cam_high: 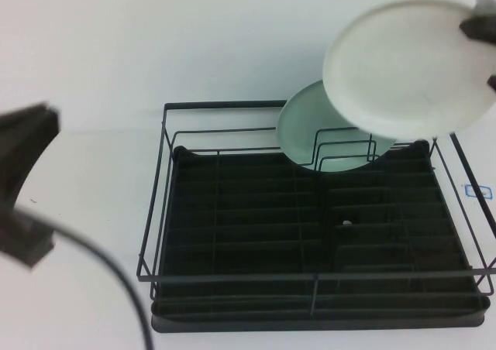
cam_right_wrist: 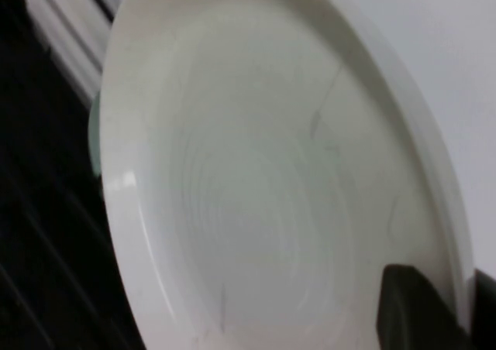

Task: Place plate on rack
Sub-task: Place the plate on the rack

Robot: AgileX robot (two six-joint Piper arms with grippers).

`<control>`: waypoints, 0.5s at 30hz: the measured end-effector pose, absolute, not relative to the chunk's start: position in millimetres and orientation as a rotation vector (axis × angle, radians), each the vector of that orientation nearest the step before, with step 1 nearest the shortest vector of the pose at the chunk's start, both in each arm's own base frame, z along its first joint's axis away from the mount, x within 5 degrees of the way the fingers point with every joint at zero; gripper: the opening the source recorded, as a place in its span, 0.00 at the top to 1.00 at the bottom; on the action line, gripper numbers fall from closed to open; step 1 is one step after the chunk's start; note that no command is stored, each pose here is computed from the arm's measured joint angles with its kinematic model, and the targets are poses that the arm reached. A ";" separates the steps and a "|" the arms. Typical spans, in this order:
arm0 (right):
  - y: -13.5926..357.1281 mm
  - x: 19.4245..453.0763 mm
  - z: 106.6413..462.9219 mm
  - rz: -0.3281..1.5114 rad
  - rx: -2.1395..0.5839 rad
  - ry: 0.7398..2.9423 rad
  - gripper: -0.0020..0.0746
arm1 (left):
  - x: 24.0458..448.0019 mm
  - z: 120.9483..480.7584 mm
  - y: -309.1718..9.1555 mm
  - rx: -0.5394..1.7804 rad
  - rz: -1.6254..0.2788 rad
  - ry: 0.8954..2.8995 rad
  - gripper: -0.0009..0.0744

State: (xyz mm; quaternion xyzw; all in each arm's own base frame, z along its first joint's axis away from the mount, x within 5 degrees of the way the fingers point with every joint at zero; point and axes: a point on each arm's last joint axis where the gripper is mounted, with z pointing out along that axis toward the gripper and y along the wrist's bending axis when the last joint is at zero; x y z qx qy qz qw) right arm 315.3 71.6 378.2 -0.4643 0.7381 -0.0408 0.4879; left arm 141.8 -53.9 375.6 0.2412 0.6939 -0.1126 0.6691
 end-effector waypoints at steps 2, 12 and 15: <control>71.7 322.1 368.0 -0.114 -1.163 1.822 0.84 | 130.1 362.6 -49.3 0.525 -0.225 1.561 0.99; 93.1 347.0 339.8 -0.243 -1.281 1.769 0.84 | 93.3 322.5 -39.8 0.642 -0.033 1.477 0.99; 103.2 353.5 332.1 -0.273 -1.310 1.734 0.84 | 92.7 316.9 -33.1 0.583 0.032 1.472 0.99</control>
